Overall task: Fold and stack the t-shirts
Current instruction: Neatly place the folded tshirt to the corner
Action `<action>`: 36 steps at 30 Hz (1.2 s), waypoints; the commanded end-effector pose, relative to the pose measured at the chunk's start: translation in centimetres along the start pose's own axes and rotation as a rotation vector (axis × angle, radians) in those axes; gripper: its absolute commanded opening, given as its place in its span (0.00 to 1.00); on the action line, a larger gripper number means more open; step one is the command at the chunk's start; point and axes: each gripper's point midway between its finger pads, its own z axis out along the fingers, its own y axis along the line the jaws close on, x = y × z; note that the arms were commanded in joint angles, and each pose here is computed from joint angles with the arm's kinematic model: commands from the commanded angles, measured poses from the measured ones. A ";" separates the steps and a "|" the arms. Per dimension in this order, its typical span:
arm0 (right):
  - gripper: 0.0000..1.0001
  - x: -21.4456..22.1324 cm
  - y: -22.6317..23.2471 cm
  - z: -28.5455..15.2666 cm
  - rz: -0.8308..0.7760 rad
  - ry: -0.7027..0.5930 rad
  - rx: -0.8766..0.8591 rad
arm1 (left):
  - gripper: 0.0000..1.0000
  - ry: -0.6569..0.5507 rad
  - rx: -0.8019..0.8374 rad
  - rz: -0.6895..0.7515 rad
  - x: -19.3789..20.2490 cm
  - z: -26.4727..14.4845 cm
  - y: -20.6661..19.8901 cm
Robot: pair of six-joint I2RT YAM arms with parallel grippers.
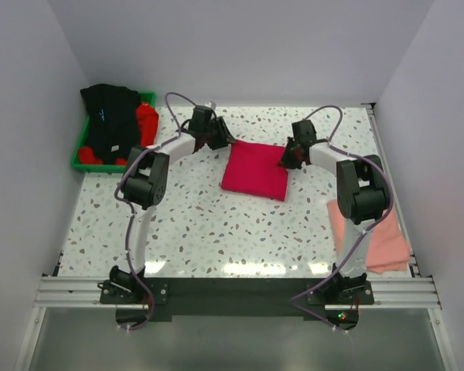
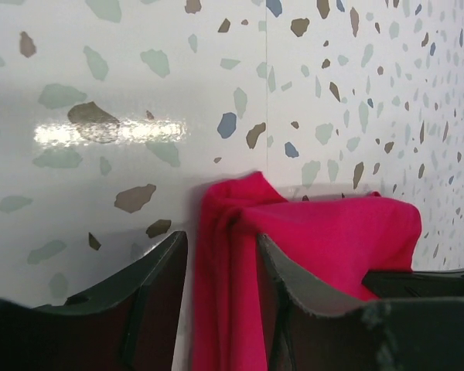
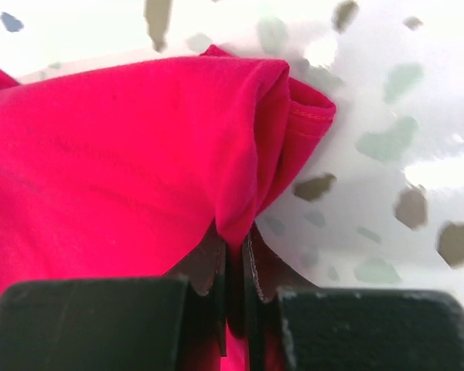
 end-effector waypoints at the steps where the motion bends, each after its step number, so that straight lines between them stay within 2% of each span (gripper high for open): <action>1: 0.00 1.1 -4.4 -2.3 0.059 0.001 0.183 | 0.46 -0.115 -0.033 0.027 -4.7 -5.0 -1.3; 4: 0.00 0.5 -5.4 -3.5 0.109 -0.029 0.233 | 0.47 -0.167 -0.029 0.034 -6.4 -7.7 -2.4; 7: 0.00 0.2 -6.5 -4.8 0.162 -0.039 0.285 | 0.47 -0.176 -0.031 0.042 -6.5 -9.8 -3.0; 9: 0.00 0.8 -7.7 -5.7 0.188 -0.009 0.356 | 0.47 -0.183 -0.028 0.045 -6.5 -10.8 -3.4; 13: 0.00 0.1 -9.6 -8.1 0.227 -0.029 0.497 | 0.47 -0.188 -0.003 0.051 -6.0 -13.6 -4.5; 19: 0.00 -1.3 -12.3 -13.4 0.306 -0.104 0.666 | 0.47 -0.201 0.045 0.049 -5.3 -16.9 -5.9; 23: 0.00 -2.0 -14.3 -18.7 0.319 -0.135 0.827 | 0.47 -0.182 0.053 0.055 -3.9 -18.0 -5.7; 29: 0.00 -2.5 -16.2 -24.2 0.384 -0.166 0.909 | 0.47 -0.180 0.059 0.073 -2.9 -19.7 -5.7; 36: 0.00 -2.5 -18.9 -28.0 0.461 -0.178 0.932 | 0.47 -0.175 0.080 0.083 -2.3 -20.9 -6.0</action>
